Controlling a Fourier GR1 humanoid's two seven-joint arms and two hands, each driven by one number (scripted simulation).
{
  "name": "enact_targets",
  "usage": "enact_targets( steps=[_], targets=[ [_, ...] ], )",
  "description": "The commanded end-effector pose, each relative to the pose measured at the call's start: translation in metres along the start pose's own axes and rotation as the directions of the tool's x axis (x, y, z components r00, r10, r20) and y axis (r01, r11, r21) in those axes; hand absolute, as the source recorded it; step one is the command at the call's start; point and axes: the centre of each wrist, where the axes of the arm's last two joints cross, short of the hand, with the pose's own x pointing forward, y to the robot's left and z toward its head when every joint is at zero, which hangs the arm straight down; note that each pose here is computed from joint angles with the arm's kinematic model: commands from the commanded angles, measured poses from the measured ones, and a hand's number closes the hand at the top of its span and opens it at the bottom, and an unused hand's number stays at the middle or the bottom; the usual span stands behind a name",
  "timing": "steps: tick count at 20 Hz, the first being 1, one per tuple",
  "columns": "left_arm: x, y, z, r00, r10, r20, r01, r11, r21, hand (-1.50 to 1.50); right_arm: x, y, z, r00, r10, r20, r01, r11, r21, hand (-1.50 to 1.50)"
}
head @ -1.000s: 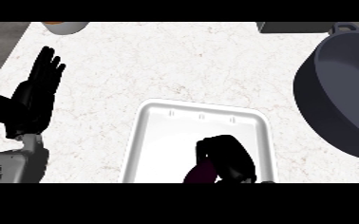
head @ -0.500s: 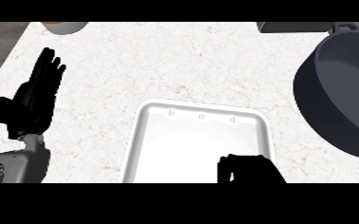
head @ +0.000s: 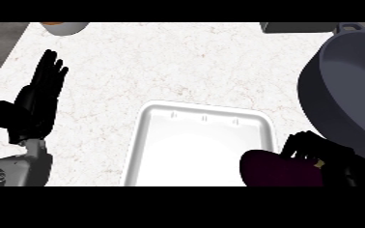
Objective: Pick the eggplant from the tray and place it in the pot
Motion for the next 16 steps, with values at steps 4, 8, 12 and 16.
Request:
enact_targets(
  steps=[4,8,12,16],
  targets=[
    [0.006,-0.013,-0.007,1.000,0.009,-0.010,-0.009,1.000,-0.004,0.00,-0.013,-0.061,0.006,0.999,0.014,-0.034,-0.021,0.976,-0.217,1.50],
    [0.004,0.010,-0.002,1.000,0.003,0.005,-0.003,1.000,-0.007,0.00,-0.028,-0.082,-0.021,0.997,-0.052,-0.064,0.036,0.971,-0.238,1.50],
    [0.007,0.008,0.003,1.000,-0.014,0.027,0.014,1.000,-0.022,0.00,-0.067,-0.086,-0.046,0.989,-0.102,-0.108,0.069,0.959,-0.277,1.50],
    [0.001,0.007,-0.007,1.000,-0.002,0.019,0.003,1.000,-0.021,0.00,-0.106,-0.093,-0.069,0.969,-0.198,-0.149,0.151,0.948,-0.280,1.50]
  ],
)
